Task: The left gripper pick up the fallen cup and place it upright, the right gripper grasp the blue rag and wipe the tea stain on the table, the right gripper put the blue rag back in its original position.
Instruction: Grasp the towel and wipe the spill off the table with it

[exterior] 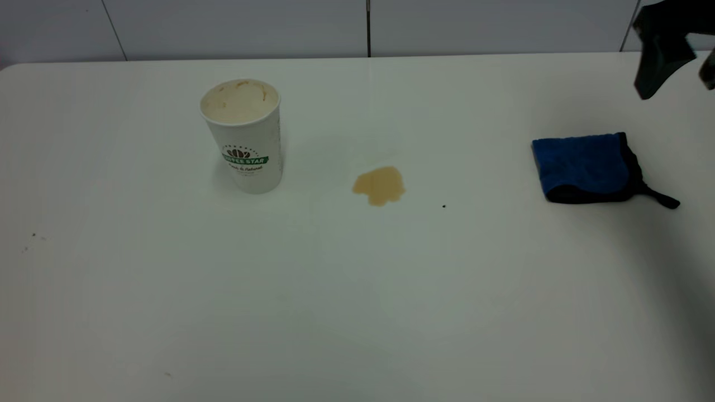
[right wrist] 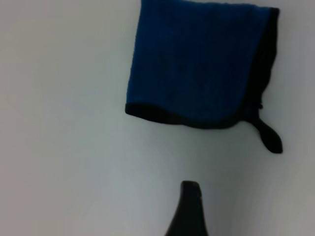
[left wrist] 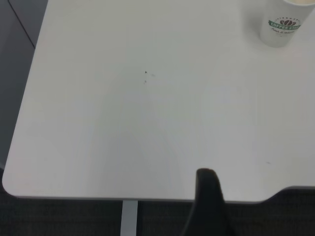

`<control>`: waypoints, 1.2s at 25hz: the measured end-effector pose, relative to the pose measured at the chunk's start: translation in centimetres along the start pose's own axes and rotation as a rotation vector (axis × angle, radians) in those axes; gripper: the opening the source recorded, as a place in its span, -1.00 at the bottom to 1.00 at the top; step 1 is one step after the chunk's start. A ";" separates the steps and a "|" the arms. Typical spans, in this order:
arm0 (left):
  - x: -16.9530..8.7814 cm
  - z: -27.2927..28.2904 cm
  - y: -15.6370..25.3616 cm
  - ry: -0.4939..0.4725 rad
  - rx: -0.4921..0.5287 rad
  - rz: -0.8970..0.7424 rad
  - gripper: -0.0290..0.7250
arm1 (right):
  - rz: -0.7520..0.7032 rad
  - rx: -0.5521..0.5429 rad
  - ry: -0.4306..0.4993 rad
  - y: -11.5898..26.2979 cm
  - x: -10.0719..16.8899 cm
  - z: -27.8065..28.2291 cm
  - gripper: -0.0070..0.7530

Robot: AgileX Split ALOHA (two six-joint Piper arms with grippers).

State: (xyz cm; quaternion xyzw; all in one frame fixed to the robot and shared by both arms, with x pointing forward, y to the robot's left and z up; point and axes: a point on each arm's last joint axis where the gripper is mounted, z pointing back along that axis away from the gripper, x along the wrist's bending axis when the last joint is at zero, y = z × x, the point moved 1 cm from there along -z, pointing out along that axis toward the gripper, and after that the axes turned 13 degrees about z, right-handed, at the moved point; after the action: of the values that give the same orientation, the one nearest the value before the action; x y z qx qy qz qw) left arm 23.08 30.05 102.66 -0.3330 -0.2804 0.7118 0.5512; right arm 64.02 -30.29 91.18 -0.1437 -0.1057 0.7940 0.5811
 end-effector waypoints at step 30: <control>0.0 0.0 0.0 0.000 0.001 0.000 0.63 | 0.122 0.176 -0.069 -4.5 -0.5 -17.4 0.60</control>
State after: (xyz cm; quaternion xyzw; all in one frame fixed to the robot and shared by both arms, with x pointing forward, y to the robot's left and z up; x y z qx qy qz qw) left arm 23.08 30.05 102.66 -0.3326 -0.2801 0.7120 0.5513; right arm 74.32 -29.42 76.45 -0.0709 -0.0464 0.8387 0.5380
